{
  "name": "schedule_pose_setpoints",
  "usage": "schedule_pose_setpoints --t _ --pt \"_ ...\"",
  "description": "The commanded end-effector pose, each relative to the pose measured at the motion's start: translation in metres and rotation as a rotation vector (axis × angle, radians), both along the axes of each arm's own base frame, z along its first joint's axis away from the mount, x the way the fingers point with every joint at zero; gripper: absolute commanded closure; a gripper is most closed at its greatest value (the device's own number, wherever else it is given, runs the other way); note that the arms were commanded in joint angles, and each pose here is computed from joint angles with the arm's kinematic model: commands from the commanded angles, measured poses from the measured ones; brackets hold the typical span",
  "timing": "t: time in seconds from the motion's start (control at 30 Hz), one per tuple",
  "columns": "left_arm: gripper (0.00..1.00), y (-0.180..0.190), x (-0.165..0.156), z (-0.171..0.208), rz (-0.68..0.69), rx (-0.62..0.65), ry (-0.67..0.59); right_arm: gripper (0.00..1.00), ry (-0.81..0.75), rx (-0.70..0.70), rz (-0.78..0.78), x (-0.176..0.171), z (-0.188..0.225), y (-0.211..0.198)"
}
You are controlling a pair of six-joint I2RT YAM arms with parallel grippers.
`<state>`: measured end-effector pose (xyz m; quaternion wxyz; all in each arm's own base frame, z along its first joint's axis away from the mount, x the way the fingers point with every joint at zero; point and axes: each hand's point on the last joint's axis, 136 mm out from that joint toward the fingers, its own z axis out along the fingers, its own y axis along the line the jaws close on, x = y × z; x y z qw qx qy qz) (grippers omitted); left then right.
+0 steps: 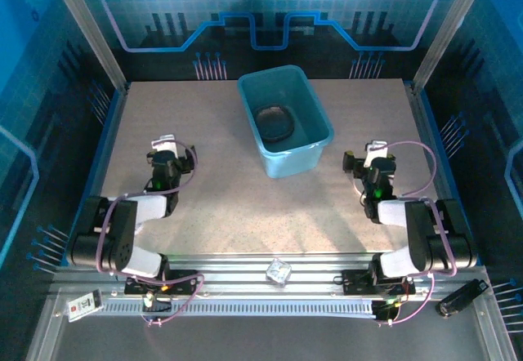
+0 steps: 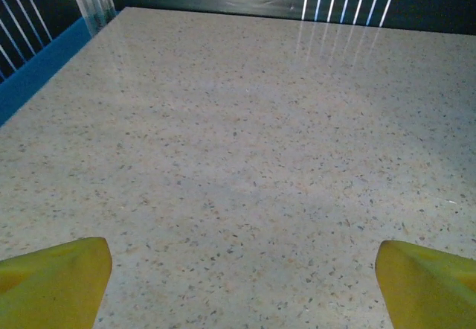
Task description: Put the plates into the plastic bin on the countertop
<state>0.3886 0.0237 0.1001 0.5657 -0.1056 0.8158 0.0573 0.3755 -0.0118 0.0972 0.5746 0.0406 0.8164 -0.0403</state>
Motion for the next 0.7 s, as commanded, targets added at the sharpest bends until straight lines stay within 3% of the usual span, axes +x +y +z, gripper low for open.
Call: schedule_pose_setpoints --t 0.0,0.27,0.3,0.43,0.67 --pt "0.08 -0.009 0.005 0.002 -0.051 0.012 -0.066 0.00 -0.085 0.004 0.085 0.008 0.013 0.013" --pt "0.06 -0.009 0.006 -0.001 -0.056 0.007 -0.062 0.00 -0.076 -0.013 0.169 0.013 0.006 0.027" --pt "0.02 -0.009 0.005 -0.001 -0.054 0.008 -0.060 0.00 -0.078 -0.017 0.169 0.014 0.007 0.028" --pt "0.01 -0.009 0.005 -0.002 -0.054 0.008 -0.058 0.00 -0.073 -0.041 0.073 0.013 0.007 0.017" --pt "0.01 -0.009 0.005 -0.001 -0.053 0.007 -0.060 0.00 -0.021 -0.073 0.129 0.022 0.002 0.030"
